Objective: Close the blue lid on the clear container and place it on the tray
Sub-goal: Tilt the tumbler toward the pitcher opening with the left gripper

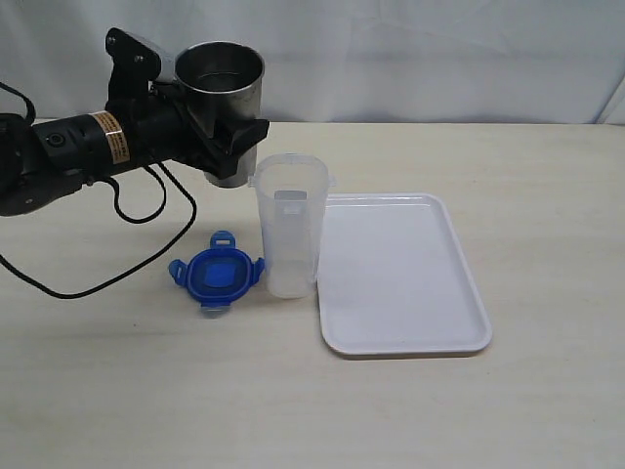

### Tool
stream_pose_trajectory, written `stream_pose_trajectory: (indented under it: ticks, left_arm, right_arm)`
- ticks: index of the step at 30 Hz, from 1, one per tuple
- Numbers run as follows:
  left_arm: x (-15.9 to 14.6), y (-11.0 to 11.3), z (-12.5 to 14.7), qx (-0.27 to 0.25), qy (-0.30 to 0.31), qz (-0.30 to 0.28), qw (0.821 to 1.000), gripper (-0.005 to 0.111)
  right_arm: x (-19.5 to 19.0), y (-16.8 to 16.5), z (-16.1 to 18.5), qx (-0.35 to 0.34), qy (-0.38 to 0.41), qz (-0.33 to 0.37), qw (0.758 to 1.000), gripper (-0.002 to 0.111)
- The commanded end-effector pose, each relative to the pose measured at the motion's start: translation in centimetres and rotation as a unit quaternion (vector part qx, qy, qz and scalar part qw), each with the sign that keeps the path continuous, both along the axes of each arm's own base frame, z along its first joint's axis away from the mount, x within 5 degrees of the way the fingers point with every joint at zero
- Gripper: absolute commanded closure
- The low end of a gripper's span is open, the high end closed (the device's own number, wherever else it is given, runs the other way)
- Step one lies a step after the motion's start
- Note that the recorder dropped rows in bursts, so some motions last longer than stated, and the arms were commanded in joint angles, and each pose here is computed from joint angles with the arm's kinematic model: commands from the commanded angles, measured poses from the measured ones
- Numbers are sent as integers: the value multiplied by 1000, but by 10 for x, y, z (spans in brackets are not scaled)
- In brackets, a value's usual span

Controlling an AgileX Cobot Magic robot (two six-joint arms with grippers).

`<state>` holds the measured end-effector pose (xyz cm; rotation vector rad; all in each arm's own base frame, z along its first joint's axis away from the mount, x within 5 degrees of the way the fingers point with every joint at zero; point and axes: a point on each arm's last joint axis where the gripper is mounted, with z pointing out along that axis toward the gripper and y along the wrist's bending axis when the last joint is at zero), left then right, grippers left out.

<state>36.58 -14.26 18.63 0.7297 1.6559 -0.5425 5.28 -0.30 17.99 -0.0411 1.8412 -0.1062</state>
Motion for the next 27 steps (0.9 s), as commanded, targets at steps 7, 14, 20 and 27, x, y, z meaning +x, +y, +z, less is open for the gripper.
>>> stream_pose_trajectory:
  ticks: [7, 14, 20, 27]
  left_arm:
    - [1, -4, 22, -15, -74, -21, 997, 107]
    - [1, -4, 22, -9, -83, -23, 996, 107]
    - [1, -4, 22, 8, -101, -27, 995, 107]
    - [1, -4, 22, 23, -117, -30, 992, 107]
  right_arm:
    - [0, 0, 1, 0, -1, -2, 1000, 103]
    - [0, 0, 1, 0, -1, -2, 1000, 103]
    - [0, 0, 1, 0, -1, -2, 1000, 103]
    - [0, 0, 1, 0, -1, -2, 1000, 103]
